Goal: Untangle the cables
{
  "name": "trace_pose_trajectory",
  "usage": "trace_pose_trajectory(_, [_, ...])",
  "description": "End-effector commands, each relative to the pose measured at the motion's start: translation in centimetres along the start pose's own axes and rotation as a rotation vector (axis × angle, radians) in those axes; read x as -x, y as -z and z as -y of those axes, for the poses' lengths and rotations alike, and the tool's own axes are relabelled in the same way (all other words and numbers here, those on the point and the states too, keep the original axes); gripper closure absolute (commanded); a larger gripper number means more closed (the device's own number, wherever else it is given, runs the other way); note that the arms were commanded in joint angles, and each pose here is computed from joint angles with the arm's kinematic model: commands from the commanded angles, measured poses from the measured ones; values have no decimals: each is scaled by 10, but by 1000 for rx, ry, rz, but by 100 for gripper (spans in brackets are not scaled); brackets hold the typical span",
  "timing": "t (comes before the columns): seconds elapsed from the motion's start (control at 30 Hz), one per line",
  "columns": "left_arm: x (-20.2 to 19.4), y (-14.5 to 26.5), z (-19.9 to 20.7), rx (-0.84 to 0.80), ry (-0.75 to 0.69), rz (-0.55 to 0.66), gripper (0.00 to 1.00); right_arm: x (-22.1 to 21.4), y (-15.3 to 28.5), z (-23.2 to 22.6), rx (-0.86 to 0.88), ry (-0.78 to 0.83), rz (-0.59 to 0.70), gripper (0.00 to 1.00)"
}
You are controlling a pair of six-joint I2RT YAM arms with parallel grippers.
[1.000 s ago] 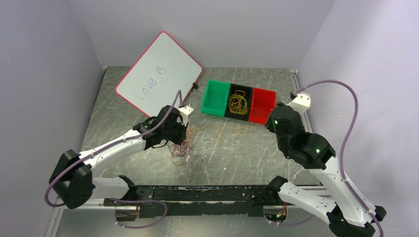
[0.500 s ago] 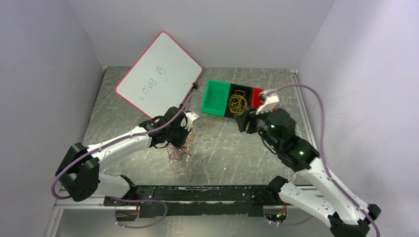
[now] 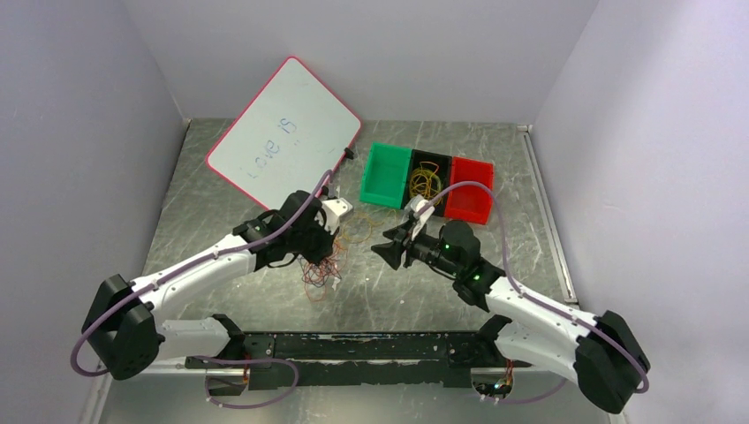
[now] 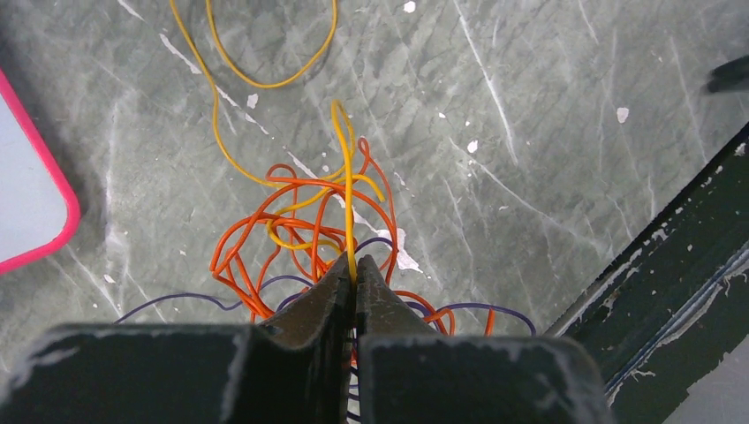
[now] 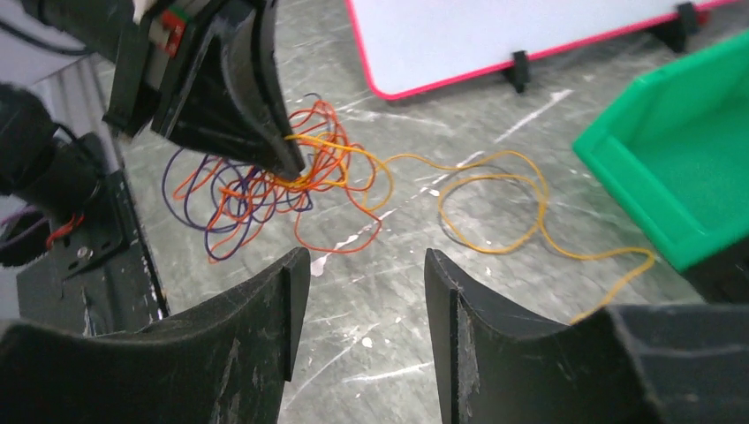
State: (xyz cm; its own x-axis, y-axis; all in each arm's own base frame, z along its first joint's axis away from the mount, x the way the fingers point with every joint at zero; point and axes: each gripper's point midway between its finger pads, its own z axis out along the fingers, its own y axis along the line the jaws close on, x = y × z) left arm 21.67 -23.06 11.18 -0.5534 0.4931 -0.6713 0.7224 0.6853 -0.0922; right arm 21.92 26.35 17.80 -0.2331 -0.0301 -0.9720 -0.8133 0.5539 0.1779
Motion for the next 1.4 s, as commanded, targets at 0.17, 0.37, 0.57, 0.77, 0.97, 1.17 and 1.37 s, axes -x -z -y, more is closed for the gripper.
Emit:
trace_pose_trajectory(0.17, [8,9,19,-110,-65,58,93,16,-31,-31,263,219,152,46])
trace_pose_trajectory(0.37, [8,12,29,-168,-88,70,93,5,-51,-29,295,285,138,46])
trace_pose_trajectory(0.57, [6,13,34,-202,-99,64,93,-1,-69,-29,318,319,129,47])
trace_pose_trajectory(0.77, [7,13,34,-199,-99,66,93,-10,-80,-33,359,313,99,51])
trace_pose_trajectory(0.97, [7,14,34,-197,-99,72,93,-21,-86,-34,379,306,69,57])
trace_pose_trajectory(1.17, [6,14,33,-189,-96,72,93,-27,-87,-36,391,296,60,58])
trace_pose_trajectory(1.37, [5,13,34,-194,-94,70,93,-26,-88,-38,389,294,66,58])
